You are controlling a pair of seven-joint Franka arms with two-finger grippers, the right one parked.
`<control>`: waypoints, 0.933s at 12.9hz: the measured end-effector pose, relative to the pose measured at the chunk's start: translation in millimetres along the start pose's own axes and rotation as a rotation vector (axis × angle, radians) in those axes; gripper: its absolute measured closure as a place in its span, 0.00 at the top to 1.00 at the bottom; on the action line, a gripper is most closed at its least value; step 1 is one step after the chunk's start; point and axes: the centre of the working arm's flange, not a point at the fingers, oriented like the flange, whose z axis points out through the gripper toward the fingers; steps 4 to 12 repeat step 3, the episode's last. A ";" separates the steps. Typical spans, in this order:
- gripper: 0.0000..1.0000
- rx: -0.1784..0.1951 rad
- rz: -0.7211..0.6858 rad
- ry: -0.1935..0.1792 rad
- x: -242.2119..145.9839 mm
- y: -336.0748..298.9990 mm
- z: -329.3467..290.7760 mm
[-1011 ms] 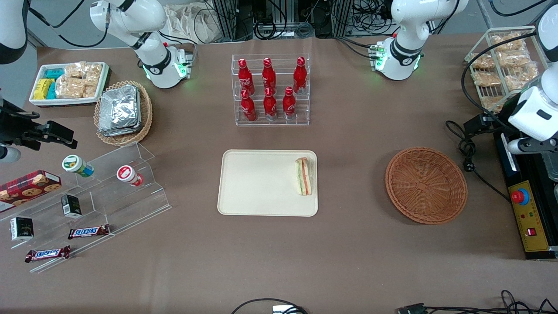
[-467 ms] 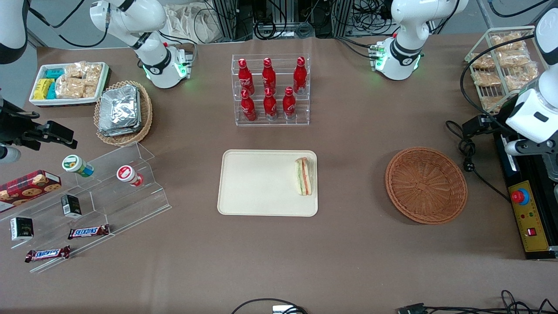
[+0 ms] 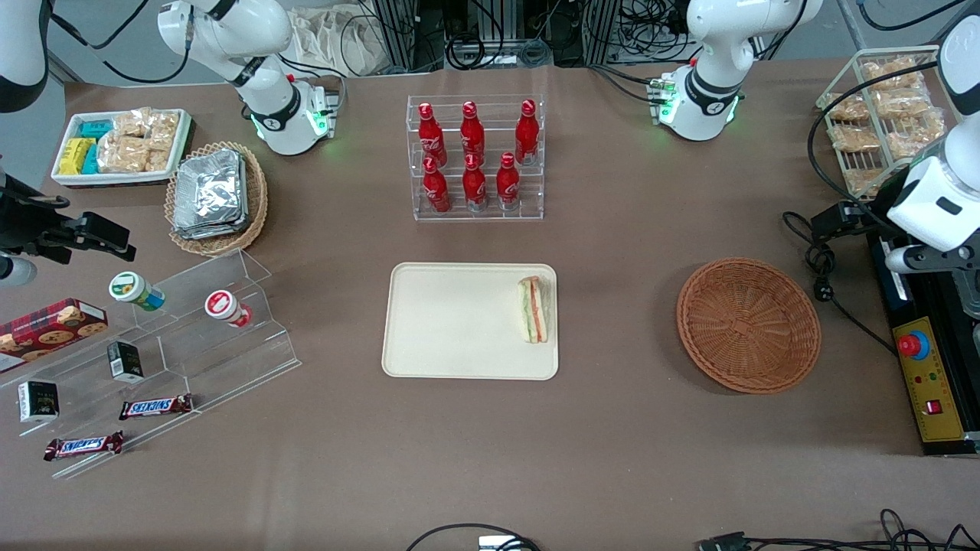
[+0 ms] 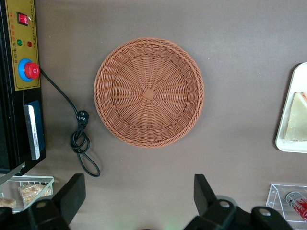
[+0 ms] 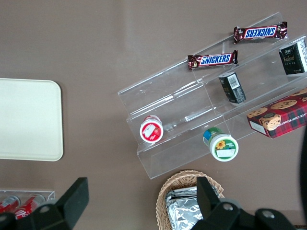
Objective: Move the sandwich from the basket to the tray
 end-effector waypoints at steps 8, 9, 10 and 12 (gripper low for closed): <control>1.00 0.000 -0.004 0.000 0.2 -2.2 0.1; 1.00 0.000 -0.004 0.000 0.2 -2.2 0.1; 1.00 0.000 -0.004 0.000 0.2 -2.2 0.1; 1.00 0.000 -0.004 0.000 0.2 -2.2 0.1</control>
